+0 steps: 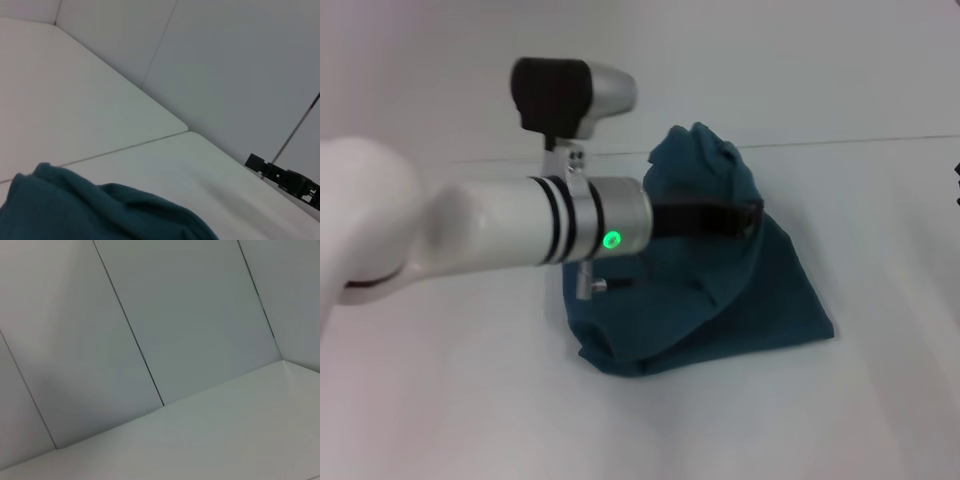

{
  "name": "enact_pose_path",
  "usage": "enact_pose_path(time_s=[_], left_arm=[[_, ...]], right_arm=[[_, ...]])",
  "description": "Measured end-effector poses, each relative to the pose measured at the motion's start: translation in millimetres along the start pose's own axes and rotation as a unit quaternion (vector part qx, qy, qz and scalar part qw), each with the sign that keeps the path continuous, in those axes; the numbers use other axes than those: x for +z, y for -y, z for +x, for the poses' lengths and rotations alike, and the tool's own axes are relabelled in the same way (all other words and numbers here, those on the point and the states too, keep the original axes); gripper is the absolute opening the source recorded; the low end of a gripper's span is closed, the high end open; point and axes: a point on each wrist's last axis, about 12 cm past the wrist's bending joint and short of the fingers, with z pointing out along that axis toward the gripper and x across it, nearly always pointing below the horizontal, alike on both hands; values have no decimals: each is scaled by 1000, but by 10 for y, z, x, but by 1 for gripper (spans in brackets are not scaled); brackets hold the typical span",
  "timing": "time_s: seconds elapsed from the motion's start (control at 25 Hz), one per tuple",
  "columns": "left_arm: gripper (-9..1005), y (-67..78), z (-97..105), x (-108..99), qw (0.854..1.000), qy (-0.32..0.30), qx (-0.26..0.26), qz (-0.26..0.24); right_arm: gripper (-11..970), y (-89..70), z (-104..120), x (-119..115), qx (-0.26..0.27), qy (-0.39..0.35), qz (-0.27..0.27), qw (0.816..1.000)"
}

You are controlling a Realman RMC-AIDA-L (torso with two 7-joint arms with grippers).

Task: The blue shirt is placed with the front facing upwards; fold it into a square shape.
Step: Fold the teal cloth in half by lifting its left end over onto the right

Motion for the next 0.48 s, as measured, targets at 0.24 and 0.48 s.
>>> enact_pose_path(time_s=[0.24,0.48], left_arm=[[62,97,136,185,1000,4,12,-3],[81,241,181,268,998,13,54,16]], right_arm=[[75,7,26,-12,1,-6,3,1000],[79,13,54,-12,4,-15,8,1000]])
